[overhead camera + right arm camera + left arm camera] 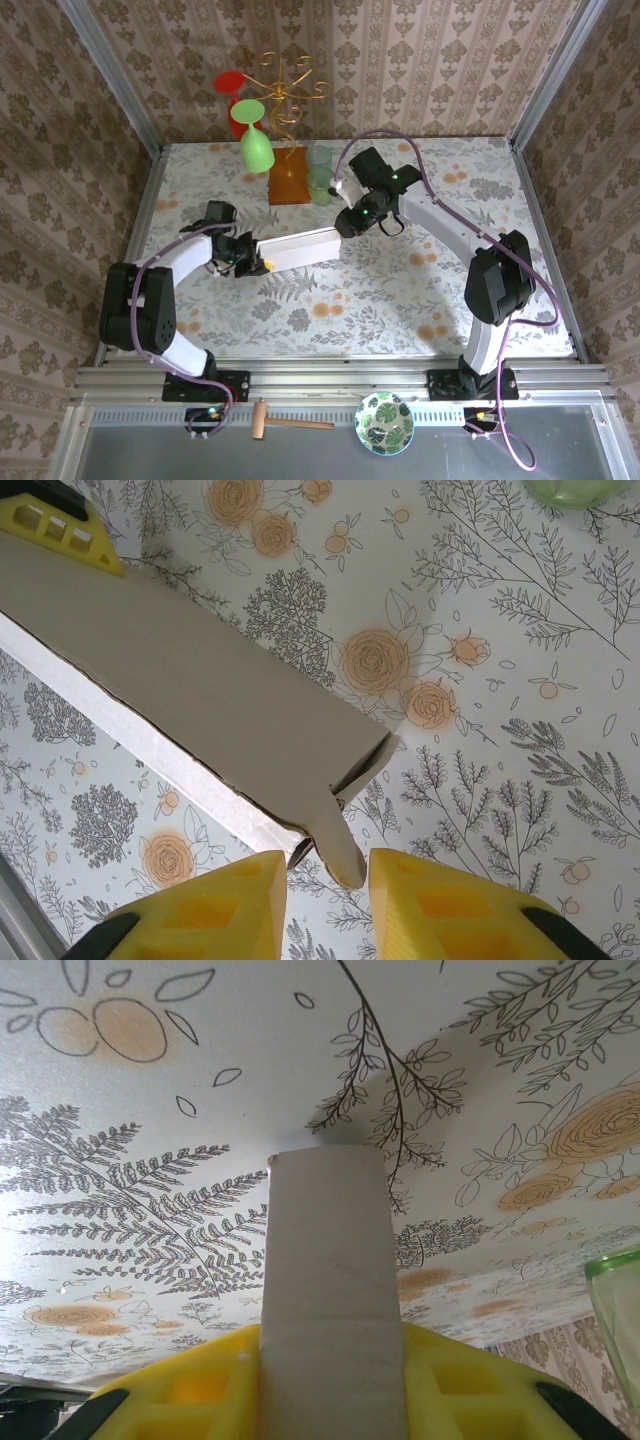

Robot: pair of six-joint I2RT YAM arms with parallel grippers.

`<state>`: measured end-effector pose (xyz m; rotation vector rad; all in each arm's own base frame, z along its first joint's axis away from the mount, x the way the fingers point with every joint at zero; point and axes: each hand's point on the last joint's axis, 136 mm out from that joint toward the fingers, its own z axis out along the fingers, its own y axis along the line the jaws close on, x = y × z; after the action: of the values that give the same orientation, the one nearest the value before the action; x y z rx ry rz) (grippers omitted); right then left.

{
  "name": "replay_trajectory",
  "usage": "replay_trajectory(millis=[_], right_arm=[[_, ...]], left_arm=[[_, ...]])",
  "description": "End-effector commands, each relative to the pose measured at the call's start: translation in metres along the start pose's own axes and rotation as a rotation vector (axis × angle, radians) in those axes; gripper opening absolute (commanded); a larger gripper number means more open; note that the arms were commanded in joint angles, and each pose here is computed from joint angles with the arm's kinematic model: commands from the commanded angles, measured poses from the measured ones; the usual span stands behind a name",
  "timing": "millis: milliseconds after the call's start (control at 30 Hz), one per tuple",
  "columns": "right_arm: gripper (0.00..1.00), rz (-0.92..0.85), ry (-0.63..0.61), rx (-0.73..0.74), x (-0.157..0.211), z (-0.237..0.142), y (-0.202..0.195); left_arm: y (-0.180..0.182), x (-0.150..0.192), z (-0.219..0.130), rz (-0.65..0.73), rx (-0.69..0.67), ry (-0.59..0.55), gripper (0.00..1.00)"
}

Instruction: Fold the paper box

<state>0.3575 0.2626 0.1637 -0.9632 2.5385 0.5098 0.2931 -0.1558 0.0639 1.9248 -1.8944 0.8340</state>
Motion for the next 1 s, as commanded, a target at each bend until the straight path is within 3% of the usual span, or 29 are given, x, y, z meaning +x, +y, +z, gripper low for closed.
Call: replay_trajectory(millis=[0,333,733,967], right_arm=[[0.25,-0.016,-0.008,-0.004,-0.006,0.002,-0.002],[0.21,-0.007,-0.007,0.006,-0.007,0.007,-0.005],[0.01,-0.008,-0.026,0.011,-0.013,0.004,0.001],[0.00,0.026,-0.016,0.016,-0.014,0.000,0.007]], left_arm=[[0.006,-0.015,0.001,-0.028,-0.033,-0.062,0.10],[0.006,-0.015,0.001,-0.023,-0.039,-0.061,0.10],[0.004,-0.016,0.002,-0.022,-0.039,-0.062,0.10],[0.001,-0.015,0.003,-0.021,-0.038,-0.060,0.10]])
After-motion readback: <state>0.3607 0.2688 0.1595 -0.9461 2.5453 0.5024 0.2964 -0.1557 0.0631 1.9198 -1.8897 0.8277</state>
